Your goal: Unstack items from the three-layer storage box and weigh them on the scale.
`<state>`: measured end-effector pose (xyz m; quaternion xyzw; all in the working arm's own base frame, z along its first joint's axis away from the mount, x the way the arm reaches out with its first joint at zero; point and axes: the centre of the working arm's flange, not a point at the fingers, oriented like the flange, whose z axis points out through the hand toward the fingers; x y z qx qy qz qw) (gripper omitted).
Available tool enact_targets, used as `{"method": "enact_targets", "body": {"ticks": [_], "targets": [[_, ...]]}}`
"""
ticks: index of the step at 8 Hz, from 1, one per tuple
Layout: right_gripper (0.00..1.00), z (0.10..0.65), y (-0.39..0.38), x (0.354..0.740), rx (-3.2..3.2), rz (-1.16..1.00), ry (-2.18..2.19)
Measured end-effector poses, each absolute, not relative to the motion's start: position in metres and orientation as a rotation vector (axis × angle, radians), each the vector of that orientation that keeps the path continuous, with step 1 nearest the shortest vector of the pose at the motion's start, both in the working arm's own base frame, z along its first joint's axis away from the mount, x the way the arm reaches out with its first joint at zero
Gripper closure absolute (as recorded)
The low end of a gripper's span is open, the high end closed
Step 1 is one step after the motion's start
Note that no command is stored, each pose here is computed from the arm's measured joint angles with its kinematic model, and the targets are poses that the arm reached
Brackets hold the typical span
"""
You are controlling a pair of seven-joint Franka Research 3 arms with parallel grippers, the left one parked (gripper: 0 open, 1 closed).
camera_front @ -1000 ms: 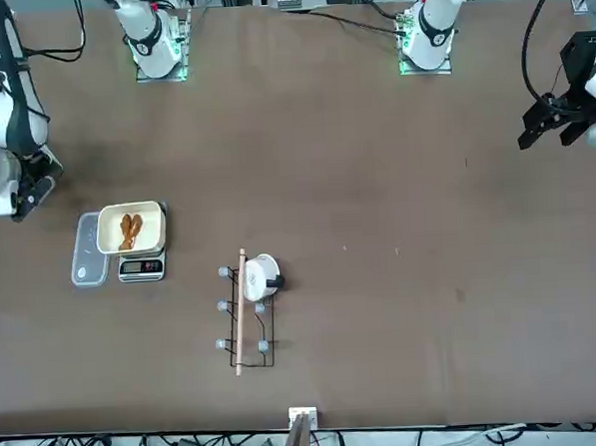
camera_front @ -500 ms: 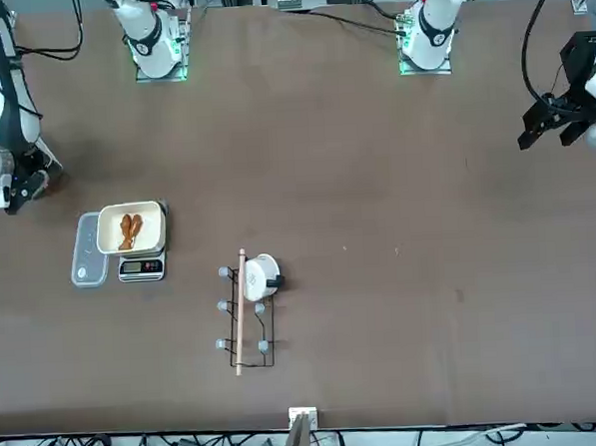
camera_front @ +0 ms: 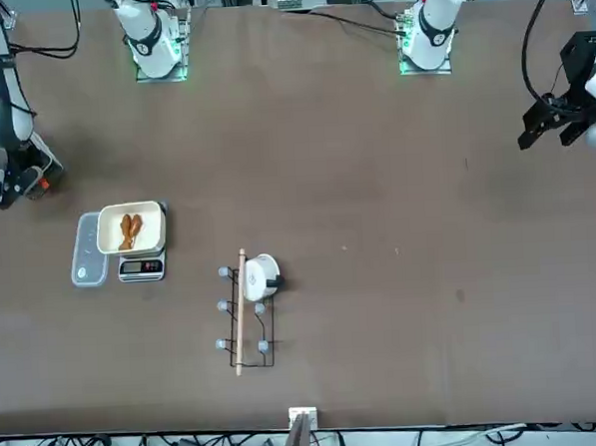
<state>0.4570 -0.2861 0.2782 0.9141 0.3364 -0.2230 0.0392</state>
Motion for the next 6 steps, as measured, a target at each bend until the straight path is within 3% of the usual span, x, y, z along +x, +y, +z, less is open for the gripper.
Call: {"method": "enact_targets", "body": {"ticks": [6], "targets": [[0.99,0.2829,-0.2874,0.4559,2.8,-0.684,1.025]]}}
